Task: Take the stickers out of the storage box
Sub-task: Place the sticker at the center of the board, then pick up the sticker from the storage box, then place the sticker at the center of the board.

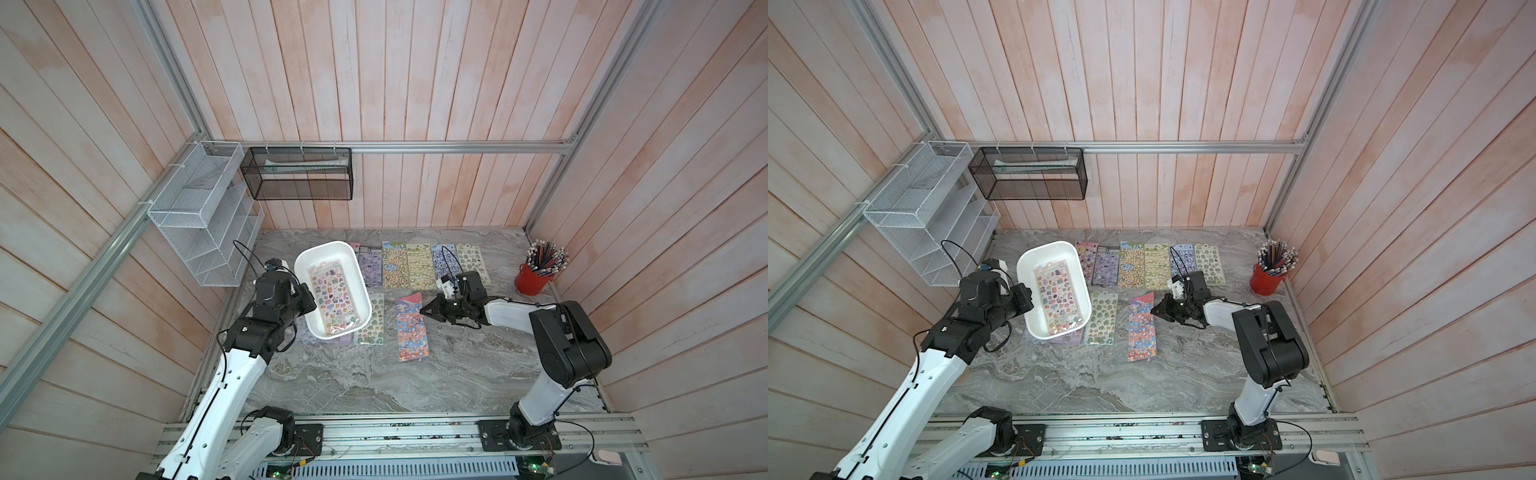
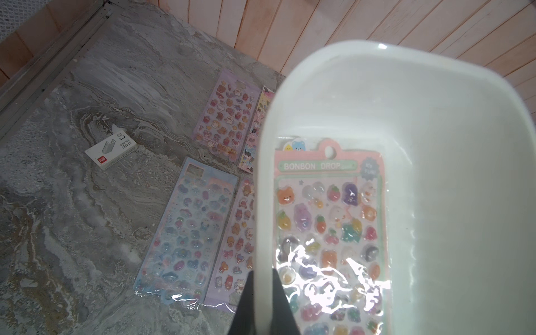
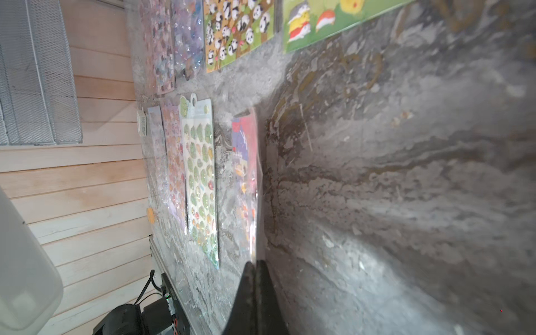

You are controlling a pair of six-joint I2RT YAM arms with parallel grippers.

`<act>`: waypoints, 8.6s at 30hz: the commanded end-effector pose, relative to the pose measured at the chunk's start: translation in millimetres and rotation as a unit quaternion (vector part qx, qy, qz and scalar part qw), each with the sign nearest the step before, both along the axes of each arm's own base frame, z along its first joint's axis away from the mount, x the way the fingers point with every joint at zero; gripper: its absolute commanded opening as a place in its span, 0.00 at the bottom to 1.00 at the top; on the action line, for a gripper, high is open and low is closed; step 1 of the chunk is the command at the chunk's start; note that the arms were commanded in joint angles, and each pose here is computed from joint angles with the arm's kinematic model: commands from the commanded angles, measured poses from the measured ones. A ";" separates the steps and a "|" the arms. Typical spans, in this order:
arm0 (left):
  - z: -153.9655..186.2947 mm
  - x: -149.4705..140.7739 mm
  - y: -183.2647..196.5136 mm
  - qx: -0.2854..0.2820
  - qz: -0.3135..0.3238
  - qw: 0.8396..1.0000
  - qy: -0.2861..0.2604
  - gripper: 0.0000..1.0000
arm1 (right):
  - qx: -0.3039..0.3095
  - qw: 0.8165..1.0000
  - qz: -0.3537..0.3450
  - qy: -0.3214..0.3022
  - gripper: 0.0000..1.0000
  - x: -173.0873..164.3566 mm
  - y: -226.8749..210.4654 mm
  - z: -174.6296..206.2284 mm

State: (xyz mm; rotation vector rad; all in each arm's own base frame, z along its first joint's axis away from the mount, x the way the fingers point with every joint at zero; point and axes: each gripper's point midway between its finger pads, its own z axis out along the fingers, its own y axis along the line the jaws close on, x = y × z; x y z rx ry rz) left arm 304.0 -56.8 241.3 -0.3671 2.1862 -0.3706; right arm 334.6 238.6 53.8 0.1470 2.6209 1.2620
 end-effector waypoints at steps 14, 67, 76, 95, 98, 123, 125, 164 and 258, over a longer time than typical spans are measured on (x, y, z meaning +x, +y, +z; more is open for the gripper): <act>7.8 -0.1 1.0 0.011 -0.013 1.000 -0.020 0.00 | 0.014 0.999 -0.034 -0.013 0.00 38.0 21.7 -10.5; -127.9 54.6 -328.3 -0.051 -0.180 0.975 0.119 0.00 | -0.139 0.970 -0.103 -0.169 0.13 -5.2 -121.5 133.8; -167.6 55.8 -354.0 -0.039 -0.164 0.973 0.156 0.00 | -0.218 0.966 -0.058 -0.128 0.07 -8.8 -102.1 79.2; -191.4 35.6 -345.7 -0.022 -0.161 0.971 0.177 0.00 | -0.365 0.930 -0.020 -0.050 0.21 -4.8 -108.3 -30.3; -191.0 33.1 -344.2 -0.023 -0.162 0.970 0.177 0.00 | -0.377 0.925 -0.014 -0.044 0.26 -6.0 -107.3 -39.8; -190.3 28.2 -341.5 -0.023 -0.169 0.969 0.177 0.00 | -0.350 0.928 -0.028 -0.123 0.49 15.5 -94.8 26.6; -189.6 28.2 -341.4 -0.022 -0.170 0.969 0.176 0.00 | -0.377 0.918 -0.034 -0.119 0.42 16.4 -106.5 21.6; -185.3 32.4 -341.5 -0.014 -0.174 0.970 0.168 0.00 | -0.201 0.979 -0.015 -0.026 0.33 -4.3 -88.7 -41.4; 12.0 -3.0 -30.9 0.049 -0.033 0.998 -0.026 0.00 | -0.038 0.997 -0.058 -0.021 0.00 30.6 -74.6 -5.6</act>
